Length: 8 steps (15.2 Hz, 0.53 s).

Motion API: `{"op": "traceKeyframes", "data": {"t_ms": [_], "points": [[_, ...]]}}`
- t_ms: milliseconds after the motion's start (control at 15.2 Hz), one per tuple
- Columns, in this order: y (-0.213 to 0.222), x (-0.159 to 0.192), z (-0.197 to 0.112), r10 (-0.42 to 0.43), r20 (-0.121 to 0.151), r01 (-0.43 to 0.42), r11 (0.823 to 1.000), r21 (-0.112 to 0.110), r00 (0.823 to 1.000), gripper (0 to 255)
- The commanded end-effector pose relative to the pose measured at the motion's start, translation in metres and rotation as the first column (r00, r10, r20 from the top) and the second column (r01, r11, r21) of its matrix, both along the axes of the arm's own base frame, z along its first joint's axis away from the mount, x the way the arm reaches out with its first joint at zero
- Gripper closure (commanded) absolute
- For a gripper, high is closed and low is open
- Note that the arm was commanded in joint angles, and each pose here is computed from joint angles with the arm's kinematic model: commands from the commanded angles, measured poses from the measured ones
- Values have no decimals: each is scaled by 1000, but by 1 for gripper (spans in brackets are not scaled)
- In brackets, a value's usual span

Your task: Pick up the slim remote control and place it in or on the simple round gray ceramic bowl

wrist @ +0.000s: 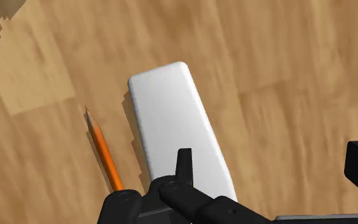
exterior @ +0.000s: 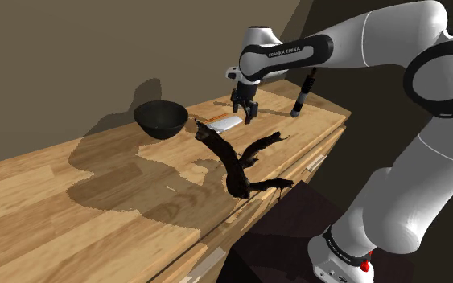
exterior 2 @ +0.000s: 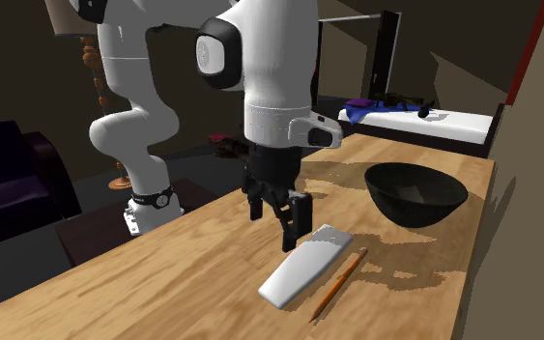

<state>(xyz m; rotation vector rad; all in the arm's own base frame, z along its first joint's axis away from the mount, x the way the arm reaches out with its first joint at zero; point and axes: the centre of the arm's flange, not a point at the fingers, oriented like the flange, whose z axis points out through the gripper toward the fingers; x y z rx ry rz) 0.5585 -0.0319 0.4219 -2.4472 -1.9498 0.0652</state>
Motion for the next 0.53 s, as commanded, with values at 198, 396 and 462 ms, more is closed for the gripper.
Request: {"op": "traceKeyframes", "data": {"t_ms": [198,396,462], "points": [[32,47,-16,223,34,-224,974,26,974,0],[33,47,-32,223,34,-224,974,26,974,0],[33,47,-37,223,34,-224,974,26,974,0]]}}
